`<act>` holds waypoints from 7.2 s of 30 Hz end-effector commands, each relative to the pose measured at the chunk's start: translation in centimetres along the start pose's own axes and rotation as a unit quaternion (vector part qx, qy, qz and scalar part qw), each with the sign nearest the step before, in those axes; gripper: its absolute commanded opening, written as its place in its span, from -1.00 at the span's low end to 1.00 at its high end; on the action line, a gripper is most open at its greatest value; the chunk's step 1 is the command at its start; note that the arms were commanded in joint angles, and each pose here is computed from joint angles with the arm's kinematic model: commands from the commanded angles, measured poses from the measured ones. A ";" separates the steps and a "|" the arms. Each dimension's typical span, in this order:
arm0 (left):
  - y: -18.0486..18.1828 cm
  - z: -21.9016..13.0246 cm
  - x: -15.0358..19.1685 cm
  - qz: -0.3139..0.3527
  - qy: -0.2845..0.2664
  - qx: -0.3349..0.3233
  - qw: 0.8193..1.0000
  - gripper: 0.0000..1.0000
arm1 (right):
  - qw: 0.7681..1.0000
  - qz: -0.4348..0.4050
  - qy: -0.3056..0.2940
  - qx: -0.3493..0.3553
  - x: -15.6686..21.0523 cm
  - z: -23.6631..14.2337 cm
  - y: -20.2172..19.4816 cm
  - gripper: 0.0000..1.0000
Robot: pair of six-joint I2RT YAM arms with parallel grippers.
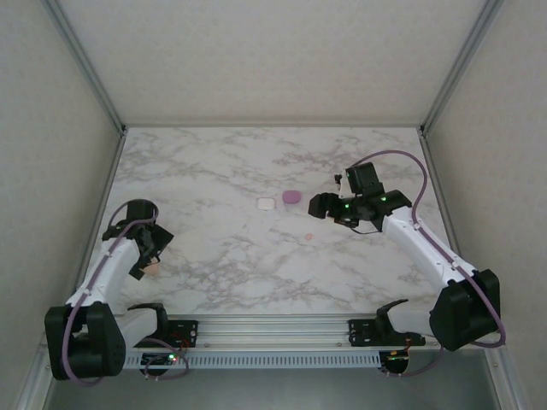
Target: Insert the wireless bluetooth earbuds into the charging case
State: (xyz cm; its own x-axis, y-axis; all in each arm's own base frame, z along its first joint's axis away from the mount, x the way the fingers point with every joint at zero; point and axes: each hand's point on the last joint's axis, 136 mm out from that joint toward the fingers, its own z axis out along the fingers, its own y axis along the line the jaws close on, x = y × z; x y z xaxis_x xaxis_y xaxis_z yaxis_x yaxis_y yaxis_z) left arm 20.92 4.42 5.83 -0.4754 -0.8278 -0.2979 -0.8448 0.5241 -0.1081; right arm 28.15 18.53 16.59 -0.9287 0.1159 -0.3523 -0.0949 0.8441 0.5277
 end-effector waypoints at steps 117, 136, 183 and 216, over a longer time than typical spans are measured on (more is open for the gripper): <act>-15.0 -11.4 3.2 0.288 -0.116 0.262 0.914 0.68 | 0.988 0.128 0.085 0.028 9.9 10.7 5.1 0.46; -9.4 -12.5 0.1 0.274 -0.211 0.227 0.911 0.93 | 0.982 0.086 0.148 0.080 10.2 16.2 7.8 0.40; -8.9 -12.5 -0.3 0.252 -0.213 0.231 0.915 0.94 | 0.885 -0.440 0.128 0.082 13.4 18.8 10.2 0.26; -21.6 -28.1 14.6 0.389 0.094 0.618 0.677 0.79 | 0.754 -0.587 -0.288 -0.062 4.6 -4.0 15.6 -0.30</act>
State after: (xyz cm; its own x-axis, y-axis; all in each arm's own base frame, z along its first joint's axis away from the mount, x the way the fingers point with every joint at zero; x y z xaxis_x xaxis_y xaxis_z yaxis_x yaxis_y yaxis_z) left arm 27.39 -21.57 26.67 -0.7840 -0.2453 -0.5703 0.3290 0.6148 -0.7167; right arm 20.32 31.17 25.38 0.0888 -0.4325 -0.8972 -0.8277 0.4691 -0.3081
